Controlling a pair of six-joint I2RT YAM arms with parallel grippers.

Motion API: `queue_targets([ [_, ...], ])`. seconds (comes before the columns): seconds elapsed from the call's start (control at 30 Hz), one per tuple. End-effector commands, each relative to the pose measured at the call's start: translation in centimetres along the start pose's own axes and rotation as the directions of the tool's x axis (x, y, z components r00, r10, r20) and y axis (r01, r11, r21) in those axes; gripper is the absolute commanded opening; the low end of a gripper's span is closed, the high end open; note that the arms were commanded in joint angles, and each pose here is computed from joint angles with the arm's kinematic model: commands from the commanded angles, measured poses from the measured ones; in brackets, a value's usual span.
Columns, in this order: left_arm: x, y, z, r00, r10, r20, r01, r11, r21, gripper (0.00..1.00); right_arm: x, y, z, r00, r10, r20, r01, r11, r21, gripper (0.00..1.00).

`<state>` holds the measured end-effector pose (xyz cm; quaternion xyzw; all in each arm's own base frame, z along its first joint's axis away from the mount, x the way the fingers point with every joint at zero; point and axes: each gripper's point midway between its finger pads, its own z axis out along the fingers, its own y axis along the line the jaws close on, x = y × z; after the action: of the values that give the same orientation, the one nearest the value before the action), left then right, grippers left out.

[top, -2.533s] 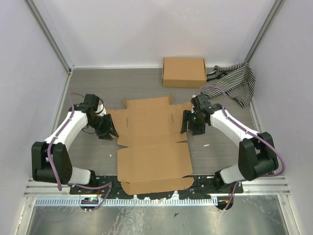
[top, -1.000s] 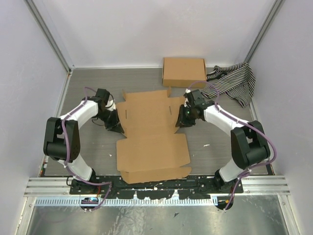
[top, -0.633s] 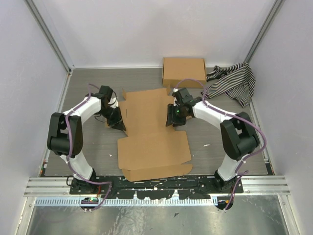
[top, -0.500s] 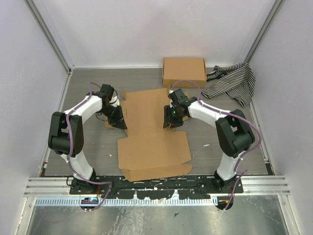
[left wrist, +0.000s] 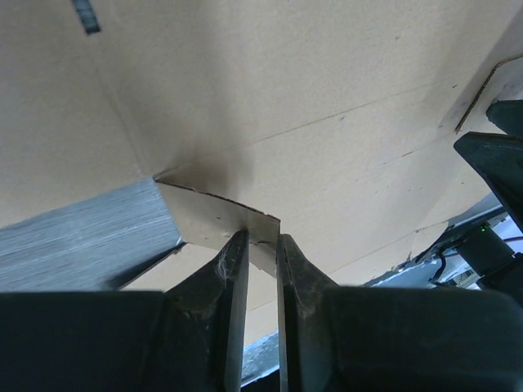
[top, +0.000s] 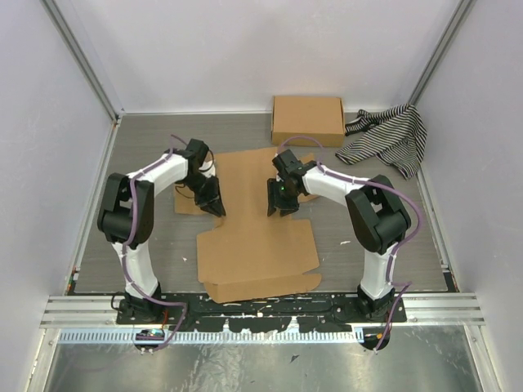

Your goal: Fold the paper box

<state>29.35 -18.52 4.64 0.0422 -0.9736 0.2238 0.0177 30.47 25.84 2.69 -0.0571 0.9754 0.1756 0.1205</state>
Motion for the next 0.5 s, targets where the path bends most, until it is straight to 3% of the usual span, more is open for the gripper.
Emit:
queue_targets([
  [0.0, 0.5, 1.0, 1.6, 0.998, -0.012, -0.055, 0.008, 0.997, -0.072, 0.25, -0.4, 0.1, -0.5, 1.0, 0.009, 0.015, -0.009, 1.0, 0.026, 0.51],
  [0.17, 0.8, 2.2, 2.8, 0.993, -0.02, -0.113, 0.004, 0.99, -0.141, 0.26, -0.3, 0.0, -0.1, 1.0, 0.016, -0.002, -0.016, 0.999, 0.043, 0.56],
  [0.47, -0.2, 1.8, 1.5, 0.993, 0.026, -0.116, -0.045, 0.985, -0.168, 0.34, -0.5, 0.5, 0.4, 1.0, 0.011, -0.02, -0.011, 0.999, 0.042, 0.59],
])
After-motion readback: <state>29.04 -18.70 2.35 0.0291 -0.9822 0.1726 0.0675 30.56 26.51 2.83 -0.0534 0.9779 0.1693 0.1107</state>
